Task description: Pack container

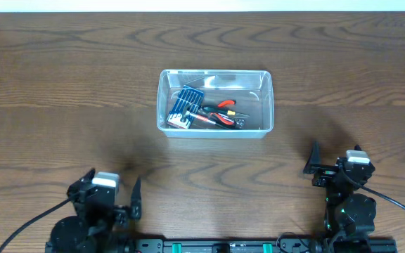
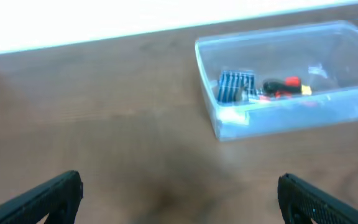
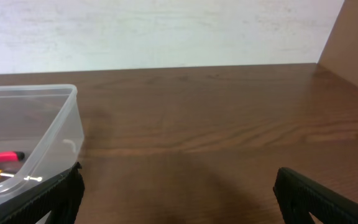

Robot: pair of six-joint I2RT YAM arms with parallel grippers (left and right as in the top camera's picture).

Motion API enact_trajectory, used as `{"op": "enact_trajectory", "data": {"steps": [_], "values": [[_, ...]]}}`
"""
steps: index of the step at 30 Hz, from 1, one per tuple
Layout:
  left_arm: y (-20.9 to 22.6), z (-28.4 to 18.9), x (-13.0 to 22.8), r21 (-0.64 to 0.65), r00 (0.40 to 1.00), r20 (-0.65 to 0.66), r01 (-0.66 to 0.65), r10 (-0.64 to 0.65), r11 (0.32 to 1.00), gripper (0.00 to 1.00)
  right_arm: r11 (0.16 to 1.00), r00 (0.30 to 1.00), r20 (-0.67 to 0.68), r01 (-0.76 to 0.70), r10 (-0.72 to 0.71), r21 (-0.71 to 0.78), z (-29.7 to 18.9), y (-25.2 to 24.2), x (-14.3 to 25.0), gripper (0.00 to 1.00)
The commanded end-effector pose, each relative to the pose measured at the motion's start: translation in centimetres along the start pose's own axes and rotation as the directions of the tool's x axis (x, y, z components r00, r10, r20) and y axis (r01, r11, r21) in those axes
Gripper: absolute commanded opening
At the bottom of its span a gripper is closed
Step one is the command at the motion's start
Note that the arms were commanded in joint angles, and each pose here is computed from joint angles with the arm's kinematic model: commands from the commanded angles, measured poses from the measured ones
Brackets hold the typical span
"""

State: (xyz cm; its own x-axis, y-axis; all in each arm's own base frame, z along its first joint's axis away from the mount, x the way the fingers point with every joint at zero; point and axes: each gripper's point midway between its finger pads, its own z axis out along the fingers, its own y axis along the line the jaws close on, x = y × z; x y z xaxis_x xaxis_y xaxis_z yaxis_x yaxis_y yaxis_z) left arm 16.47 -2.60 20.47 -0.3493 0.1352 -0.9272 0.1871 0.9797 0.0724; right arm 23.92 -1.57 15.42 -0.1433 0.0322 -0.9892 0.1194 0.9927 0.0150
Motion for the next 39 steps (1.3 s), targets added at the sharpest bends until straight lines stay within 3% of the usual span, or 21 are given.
{"op": "enact_trajectory", "data": {"steps": [1, 9, 17, 23, 29, 39], "values": [[-0.1, 1.8, -0.3, 0.006, 0.997, 0.066, -0.047, 0.046, 0.999, 0.98, 1.000, 1.000, 0.003, -0.015, 0.015, 0.010, 0.0, -0.2, 0.1, 0.99], [0.5, 5.3, -3.4, -0.077, 0.926, 0.334, -0.161, 0.177, 0.984, 0.98, 1.000, 1.000, 0.003, -0.015, 0.015, 0.010, 0.0, -0.2, 0.1, 0.99], [1.2, 8.1, -0.3, -0.121, 0.931, 0.322, -0.139, 0.171, 0.983, 0.98, 1.000, 1.000, 0.002, -0.015, 0.015, 0.010, 0.0, -0.2, 0.1, 0.99], [1.7, 9.6, 3.6, -0.096, 0.976, 0.216, 0.034, -0.013, 0.995, 0.98, 1.000, 1.000, 0.003, -0.015, 0.015, 0.010, 0.0, -0.2, 0.1, 0.99], [3.3, 9.4, 3.8, -0.140, 0.953, 0.237, 0.225, -0.188, 0.964, 0.98, 1.000, 1.000, 0.003, -0.015, 0.015, 0.010, 0.0, -0.2, 0.1, 0.99], [3.5, 9.4, 3.9, -0.130, 0.940, 0.244, 0.276, -0.239, 0.952, 0.98, 1.000, 1.000, 0.003, -0.015, 0.015, 0.010, 0.0, -0.2, 0.1, 0.99]]}}
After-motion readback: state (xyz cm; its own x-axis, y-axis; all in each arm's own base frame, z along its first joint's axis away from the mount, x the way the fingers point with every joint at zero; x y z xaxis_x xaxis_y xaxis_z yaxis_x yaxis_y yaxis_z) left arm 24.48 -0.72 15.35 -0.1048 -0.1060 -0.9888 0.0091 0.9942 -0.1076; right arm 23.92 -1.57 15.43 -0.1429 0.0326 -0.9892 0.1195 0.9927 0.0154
